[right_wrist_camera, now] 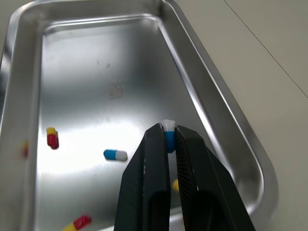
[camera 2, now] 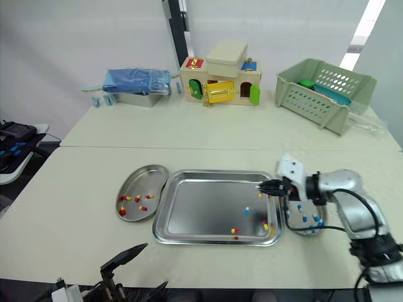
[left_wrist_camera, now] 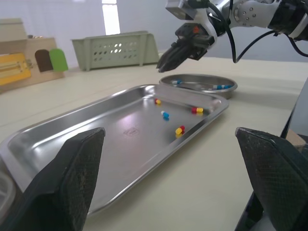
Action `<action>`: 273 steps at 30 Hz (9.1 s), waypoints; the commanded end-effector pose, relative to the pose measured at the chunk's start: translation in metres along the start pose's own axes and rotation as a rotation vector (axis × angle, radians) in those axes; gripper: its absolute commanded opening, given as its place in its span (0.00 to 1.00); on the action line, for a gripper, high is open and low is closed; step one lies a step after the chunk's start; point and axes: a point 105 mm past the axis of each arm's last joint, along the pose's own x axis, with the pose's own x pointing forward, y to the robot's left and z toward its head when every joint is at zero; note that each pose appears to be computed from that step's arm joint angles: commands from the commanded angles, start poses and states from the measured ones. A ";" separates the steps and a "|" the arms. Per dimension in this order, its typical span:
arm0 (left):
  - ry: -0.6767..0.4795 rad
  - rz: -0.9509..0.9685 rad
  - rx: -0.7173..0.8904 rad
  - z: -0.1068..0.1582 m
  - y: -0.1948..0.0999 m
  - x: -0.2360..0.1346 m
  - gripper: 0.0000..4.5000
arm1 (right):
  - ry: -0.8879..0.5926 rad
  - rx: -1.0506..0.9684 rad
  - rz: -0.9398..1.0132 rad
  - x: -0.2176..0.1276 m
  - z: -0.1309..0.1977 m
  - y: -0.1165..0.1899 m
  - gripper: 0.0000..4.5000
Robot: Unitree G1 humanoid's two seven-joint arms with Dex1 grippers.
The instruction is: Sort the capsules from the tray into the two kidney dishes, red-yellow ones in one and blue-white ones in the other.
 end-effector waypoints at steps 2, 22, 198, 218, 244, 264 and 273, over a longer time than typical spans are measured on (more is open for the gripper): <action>-0.054 -0.092 0.000 0.013 0.003 0.012 1.00 | 0.038 0.008 -0.107 -0.038 -0.003 0.002 0.00; -0.045 -0.194 -0.028 0.002 0.005 0.001 1.00 | 0.207 0.063 -0.135 -0.058 -0.046 0.027 0.00; 0.624 -0.748 0.202 -0.045 0.038 0.200 1.00 | -0.354 0.293 -0.349 -0.046 -0.044 0.155 1.00; 0.675 -0.725 0.253 -0.056 0.036 0.203 1.00 | -0.354 0.294 -0.357 -0.046 -0.050 0.155 1.00; 0.687 -0.782 0.338 -0.064 0.028 0.202 0.65 | -0.363 0.301 -0.376 -0.042 -0.047 0.152 1.00; 0.651 -0.809 0.315 -0.053 0.028 0.194 0.01 | -0.355 0.286 -0.359 -0.046 -0.048 0.154 1.00; 0.681 -0.708 0.311 -0.037 0.057 0.181 0.01 | -0.368 0.253 -0.309 -0.044 -0.041 0.147 1.00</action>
